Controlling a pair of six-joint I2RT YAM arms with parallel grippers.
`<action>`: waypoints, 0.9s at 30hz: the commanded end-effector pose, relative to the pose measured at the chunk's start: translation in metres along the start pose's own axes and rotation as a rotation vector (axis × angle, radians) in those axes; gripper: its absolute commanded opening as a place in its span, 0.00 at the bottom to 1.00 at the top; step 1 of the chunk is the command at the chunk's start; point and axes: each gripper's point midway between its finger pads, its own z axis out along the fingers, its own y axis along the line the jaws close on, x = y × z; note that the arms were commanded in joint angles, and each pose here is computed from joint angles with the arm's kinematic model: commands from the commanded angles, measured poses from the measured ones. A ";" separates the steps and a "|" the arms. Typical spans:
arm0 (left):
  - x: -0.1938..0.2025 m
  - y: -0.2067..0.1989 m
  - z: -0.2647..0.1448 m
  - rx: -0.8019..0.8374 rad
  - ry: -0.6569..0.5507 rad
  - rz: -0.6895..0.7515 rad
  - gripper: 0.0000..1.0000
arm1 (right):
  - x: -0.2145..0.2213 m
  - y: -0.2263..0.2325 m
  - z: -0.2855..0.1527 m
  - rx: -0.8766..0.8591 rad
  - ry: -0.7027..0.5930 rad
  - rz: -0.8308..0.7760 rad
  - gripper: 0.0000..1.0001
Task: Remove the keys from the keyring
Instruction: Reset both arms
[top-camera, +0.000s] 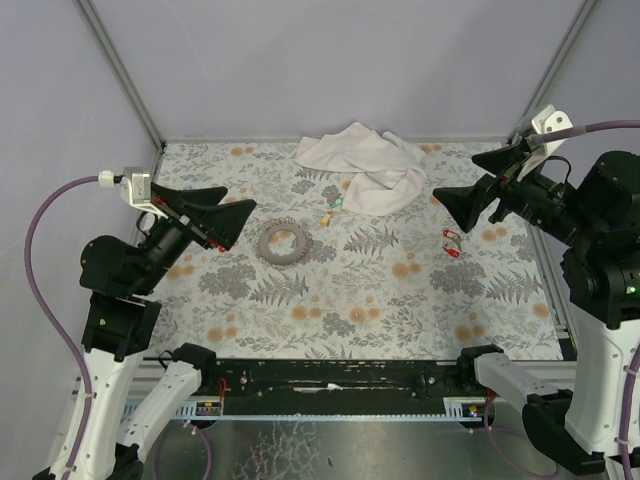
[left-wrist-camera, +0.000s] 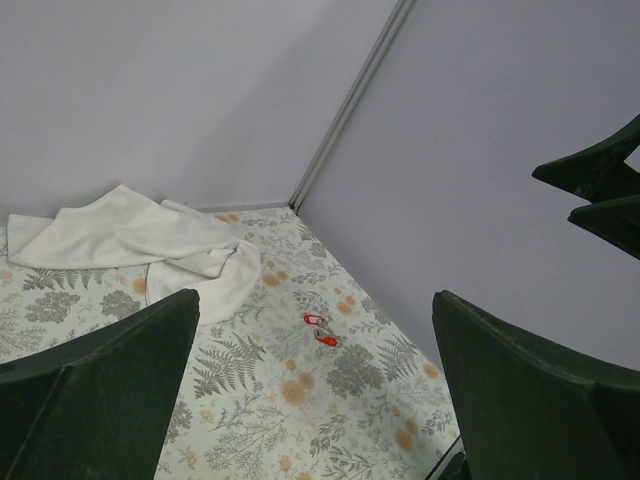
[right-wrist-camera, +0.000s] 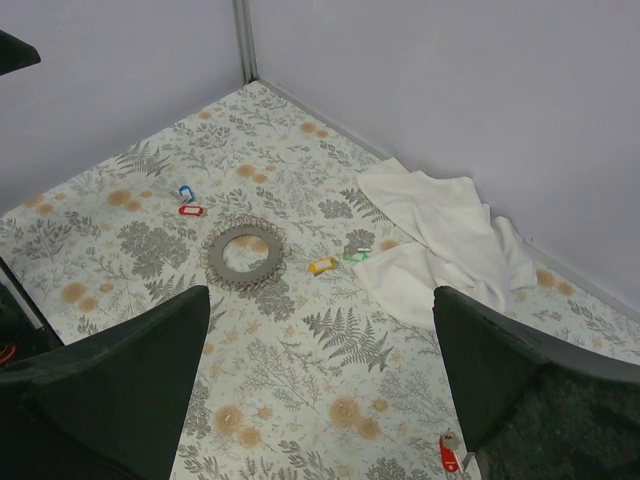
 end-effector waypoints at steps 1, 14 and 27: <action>-0.014 -0.015 -0.002 0.061 -0.045 0.031 1.00 | -0.018 0.001 -0.006 0.018 -0.059 0.004 0.99; -0.014 -0.010 -0.002 0.033 -0.033 0.070 1.00 | -0.019 0.001 -0.005 0.012 -0.061 -0.005 0.99; -0.016 -0.014 -0.006 0.041 -0.034 0.080 1.00 | -0.021 -0.001 -0.003 0.018 -0.067 -0.009 0.99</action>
